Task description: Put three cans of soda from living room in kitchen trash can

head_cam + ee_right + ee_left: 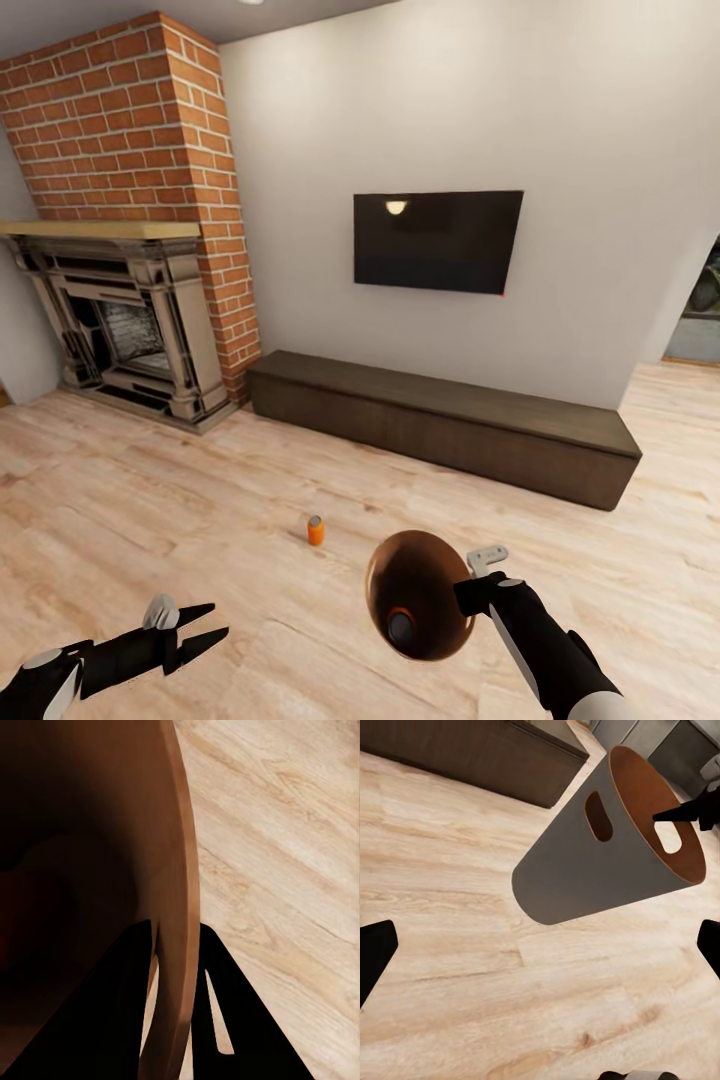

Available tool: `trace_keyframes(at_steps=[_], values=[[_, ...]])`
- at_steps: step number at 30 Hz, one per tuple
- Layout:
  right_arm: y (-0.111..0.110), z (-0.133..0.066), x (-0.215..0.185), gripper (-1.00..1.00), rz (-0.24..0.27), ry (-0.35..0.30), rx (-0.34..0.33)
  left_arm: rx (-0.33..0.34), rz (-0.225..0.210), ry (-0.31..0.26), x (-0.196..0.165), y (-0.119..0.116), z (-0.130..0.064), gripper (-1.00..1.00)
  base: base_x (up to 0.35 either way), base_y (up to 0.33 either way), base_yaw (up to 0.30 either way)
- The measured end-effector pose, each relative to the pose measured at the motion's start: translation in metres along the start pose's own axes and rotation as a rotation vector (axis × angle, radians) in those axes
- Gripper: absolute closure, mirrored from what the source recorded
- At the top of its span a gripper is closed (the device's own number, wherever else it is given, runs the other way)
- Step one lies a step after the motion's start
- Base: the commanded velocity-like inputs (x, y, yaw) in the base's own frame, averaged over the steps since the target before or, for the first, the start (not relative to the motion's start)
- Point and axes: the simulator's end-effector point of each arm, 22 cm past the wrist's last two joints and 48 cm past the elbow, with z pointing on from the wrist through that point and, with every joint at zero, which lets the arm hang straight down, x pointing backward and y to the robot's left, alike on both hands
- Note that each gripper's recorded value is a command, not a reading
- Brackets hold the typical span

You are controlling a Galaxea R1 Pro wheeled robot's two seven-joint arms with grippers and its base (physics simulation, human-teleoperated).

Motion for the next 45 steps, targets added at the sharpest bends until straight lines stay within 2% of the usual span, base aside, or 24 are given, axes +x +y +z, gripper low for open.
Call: trace_keyframes(at_steps=[24,28,29,30,34,39,45], values=[[-0.002,-0.001,-0.001,1.0,0.003,0.003,0.003,-0.002,0.002,-0.001,0.0,0.001,0.0,-1.0,0.346,0.048,-0.001],[-0.003,-0.003,-0.002,1.0,0.005,0.014,0.006,-0.043,0.003,-0.002,0.0,0.01,0.0,-1.0,0.346,0.0,0.0],[-0.006,-0.007,-0.003,1.0,0.014,0.035,0.008,-0.074,0.003,-0.002,-0.001,0.016,-0.001,-1.0,0.346,0.0,0.0],[-0.008,-0.009,-0.004,1.0,0.017,0.042,0.013,-0.081,0.003,-0.003,-0.001,0.018,-0.001,-1.0,0.346,0.0,0.0],[-0.027,-0.016,-0.004,1.0,0.082,0.075,0.036,-0.105,0.003,-0.003,-0.001,0.023,-0.001,-1.0,0.346,0.0,0.0],[-0.03,-0.018,-0.004,1.0,0.109,0.078,0.033,-0.11,0.003,-0.003,0.0,0.024,-0.001,-1.0,0.346,0.0,-0.056],[-0.033,-0.019,-0.005,1.0,0.111,0.079,0.039,-0.115,0.003,-0.005,-0.001,0.025,-0.001,-1.0,0.346,0.0,-0.194]])
